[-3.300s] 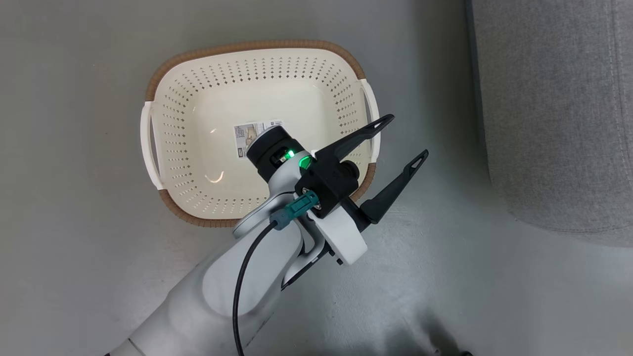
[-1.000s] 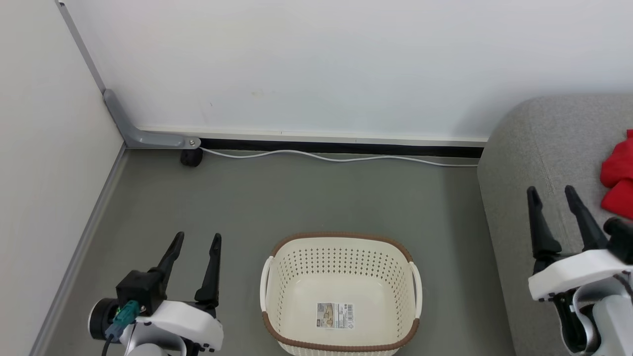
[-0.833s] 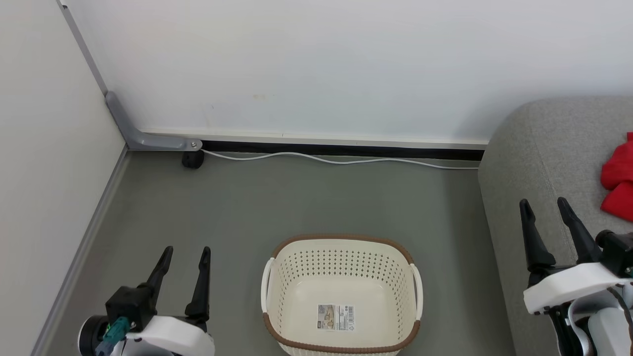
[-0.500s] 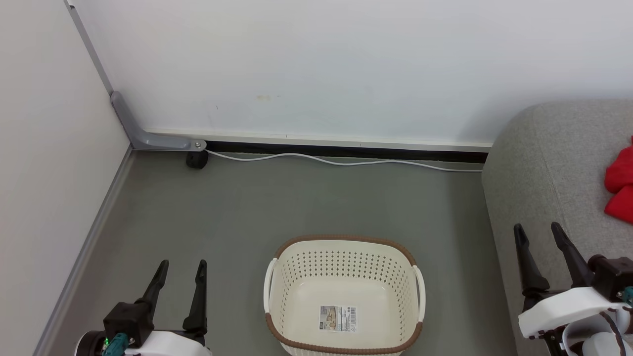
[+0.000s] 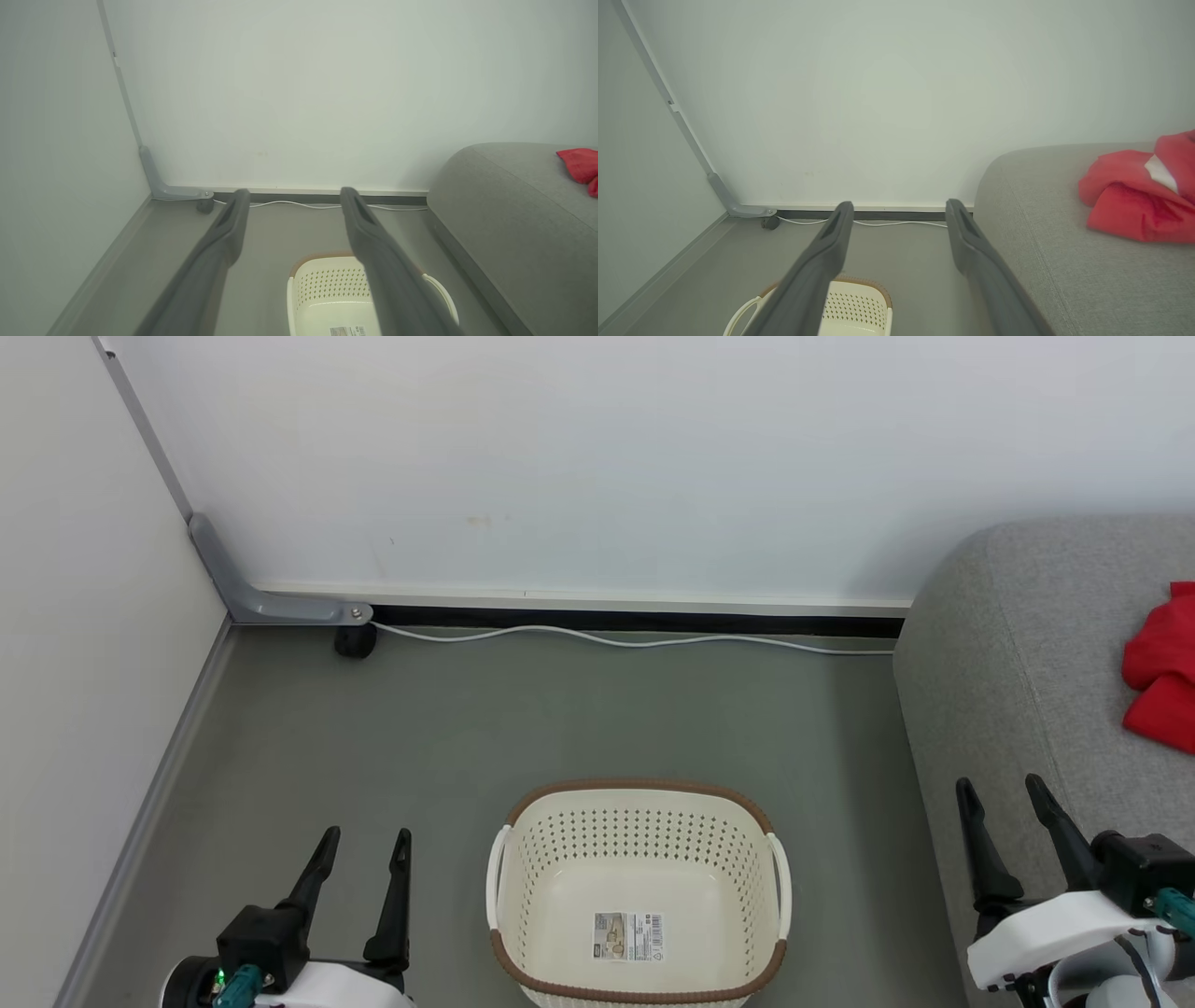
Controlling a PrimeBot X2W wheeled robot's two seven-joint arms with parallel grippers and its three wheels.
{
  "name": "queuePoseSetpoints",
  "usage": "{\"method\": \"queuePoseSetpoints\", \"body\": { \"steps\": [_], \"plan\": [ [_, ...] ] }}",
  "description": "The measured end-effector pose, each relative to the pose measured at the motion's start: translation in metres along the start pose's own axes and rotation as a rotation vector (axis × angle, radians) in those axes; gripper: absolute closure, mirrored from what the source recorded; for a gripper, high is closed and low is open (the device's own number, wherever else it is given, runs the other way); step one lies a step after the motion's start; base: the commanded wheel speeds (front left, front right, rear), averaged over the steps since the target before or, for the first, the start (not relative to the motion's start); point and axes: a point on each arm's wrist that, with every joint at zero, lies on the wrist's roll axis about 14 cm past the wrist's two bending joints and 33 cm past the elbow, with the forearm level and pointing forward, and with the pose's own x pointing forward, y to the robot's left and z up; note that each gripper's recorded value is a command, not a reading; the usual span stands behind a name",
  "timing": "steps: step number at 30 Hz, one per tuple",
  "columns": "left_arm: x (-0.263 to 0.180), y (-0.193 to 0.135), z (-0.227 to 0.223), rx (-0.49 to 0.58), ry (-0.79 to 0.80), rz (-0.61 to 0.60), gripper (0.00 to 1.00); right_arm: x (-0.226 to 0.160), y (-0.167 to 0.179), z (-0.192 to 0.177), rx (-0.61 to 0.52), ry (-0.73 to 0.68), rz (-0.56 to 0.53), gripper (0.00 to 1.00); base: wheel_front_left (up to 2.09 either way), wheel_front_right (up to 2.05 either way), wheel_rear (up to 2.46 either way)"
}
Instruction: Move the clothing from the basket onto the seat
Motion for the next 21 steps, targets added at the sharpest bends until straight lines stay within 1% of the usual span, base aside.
{"method": "queuePoseSetpoints", "body": {
  "steps": [10,21],
  "plan": [
    [0.001,-0.014,-0.007,-0.001,0.023,-0.048,0.0,-0.005,-0.013,-0.005,0.005,0.015,-0.046,0.0,0.0,0.0,0.0],
    [0.005,-0.03,-0.013,0.001,0.041,-0.098,0.0,-0.014,-0.026,-0.003,0.017,0.005,-0.098,0.0,0.0,0.0,0.0]
  ]
}}
